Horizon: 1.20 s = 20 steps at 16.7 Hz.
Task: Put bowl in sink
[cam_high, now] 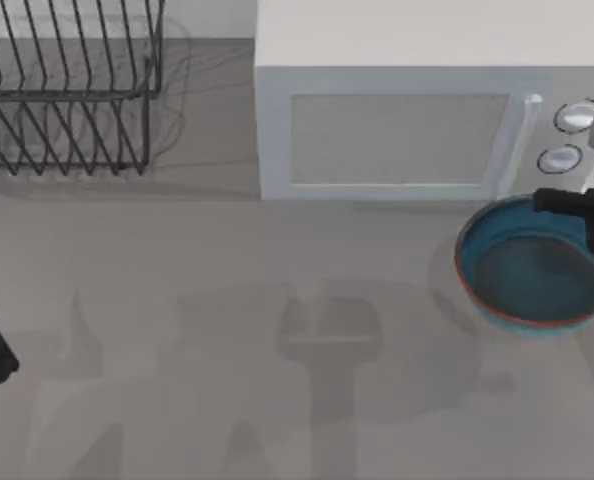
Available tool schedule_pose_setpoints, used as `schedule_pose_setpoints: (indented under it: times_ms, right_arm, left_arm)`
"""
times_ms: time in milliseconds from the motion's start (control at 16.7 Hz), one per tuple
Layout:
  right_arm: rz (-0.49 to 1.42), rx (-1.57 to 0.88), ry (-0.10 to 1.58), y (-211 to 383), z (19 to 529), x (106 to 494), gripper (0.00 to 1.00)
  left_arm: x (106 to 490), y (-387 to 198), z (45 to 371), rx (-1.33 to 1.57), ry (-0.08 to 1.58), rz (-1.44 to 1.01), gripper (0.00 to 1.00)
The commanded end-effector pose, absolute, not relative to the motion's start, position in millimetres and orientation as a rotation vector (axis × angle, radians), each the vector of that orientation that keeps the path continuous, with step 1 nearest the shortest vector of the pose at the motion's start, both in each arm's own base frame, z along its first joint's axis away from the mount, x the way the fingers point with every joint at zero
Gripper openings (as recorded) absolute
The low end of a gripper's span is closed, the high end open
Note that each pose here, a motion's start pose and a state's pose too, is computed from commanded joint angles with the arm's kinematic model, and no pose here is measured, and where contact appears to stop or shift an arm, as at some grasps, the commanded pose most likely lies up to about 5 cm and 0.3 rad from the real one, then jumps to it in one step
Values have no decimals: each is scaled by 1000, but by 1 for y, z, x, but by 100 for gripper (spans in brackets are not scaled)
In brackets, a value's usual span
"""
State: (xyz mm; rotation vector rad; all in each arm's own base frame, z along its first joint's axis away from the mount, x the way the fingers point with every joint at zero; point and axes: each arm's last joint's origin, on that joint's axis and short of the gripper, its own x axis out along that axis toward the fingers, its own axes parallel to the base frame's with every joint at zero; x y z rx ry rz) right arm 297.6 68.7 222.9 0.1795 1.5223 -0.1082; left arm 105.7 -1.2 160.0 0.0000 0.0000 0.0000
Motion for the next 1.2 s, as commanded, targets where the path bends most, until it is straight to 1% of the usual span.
schedule_pose_setpoints:
  times_ms: [120,240,420,660,840,960,1200]
  right_arm:
    - [-157,273,1455,27,197,305,0]
    - [-196,358,1342,-16,173,307,0]
    - [-228,427,1080,-74,152,305,0]
    - [-226,369,674,-128,149,291,0]
    - [-189,247,396,-146,165,279,0]
    - [-147,162,249,-149,178,273,0]
    - [-47,32,49,-141,202,267,0]
  left_arm:
    - [106,-1,160,0,0,0,100]
    - [106,-1,160,0,0,0,100]
    - [106,-1,160,0,0,0,100]
    - [106,-1,160,0,0,0,100]
    - [106,-1,160,0,0,0,100]
    - [106,-1,160,0,0,0,100]
    - [106,-1,160,0,0,0,100]
